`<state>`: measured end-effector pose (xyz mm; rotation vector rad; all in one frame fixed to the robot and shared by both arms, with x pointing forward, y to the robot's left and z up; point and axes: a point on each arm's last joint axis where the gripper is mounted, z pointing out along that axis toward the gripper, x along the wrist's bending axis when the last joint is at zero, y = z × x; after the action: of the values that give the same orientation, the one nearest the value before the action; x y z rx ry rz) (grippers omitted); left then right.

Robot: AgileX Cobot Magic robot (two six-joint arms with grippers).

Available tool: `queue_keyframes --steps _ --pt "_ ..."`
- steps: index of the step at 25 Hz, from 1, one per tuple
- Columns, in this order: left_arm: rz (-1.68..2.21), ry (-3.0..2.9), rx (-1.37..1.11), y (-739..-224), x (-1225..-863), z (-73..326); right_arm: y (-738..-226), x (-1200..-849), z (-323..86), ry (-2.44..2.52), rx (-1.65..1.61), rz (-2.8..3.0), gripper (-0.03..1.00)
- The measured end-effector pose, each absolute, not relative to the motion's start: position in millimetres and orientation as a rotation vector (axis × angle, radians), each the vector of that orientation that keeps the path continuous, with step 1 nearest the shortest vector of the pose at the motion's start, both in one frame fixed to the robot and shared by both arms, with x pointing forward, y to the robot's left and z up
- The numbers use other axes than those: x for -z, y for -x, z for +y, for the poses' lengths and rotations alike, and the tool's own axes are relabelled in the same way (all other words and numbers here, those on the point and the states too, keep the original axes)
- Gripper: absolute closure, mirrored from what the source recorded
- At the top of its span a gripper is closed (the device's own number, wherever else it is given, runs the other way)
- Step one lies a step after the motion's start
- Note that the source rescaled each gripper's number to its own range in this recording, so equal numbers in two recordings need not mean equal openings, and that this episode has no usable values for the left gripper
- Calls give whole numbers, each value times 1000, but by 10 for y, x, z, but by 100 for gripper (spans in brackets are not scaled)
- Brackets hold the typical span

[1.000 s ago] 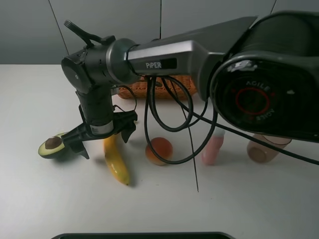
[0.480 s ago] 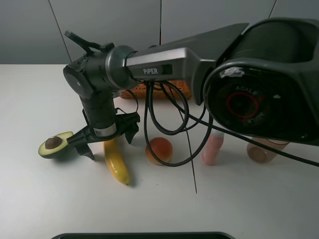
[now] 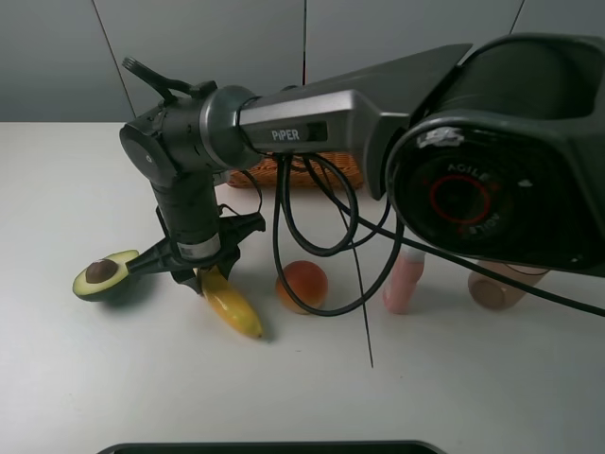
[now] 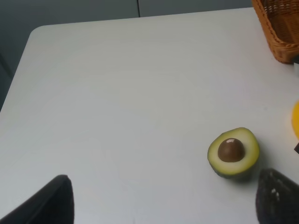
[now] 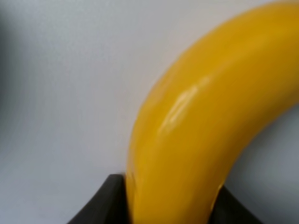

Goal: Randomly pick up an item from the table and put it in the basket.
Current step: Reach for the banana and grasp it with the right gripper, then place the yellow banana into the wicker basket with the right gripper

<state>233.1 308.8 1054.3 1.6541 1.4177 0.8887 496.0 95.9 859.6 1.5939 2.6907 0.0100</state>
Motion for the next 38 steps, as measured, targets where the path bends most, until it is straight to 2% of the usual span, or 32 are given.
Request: queue_keyframes --steps 14,19,25,30,34,38 --pt "1419 -1653 -888 -2331 -10543 3088 -4941 -8657 974 -1632 -28 2699 97" --pt "1419 -1653 -888 -2331 -10543 3088 -4860 -9019 1069 -1655 -167 2803 97" --pt "1419 -1653 -888 -2331 -10543 3088 -4870 -9651 1205 -1512 -392 2895 97" --pt "1419 -1653 -888 -2331 -10543 3088 -5193 -10143 1136 -1271 -572 2863 97" --pt "1419 -1653 -888 -2331 -10543 3088 -5491 -10356 950 -1015 -614 2814 97" --pt "1419 -1653 -888 -2331 -10543 3088 -5768 -10361 707 -771 -509 2781 97"
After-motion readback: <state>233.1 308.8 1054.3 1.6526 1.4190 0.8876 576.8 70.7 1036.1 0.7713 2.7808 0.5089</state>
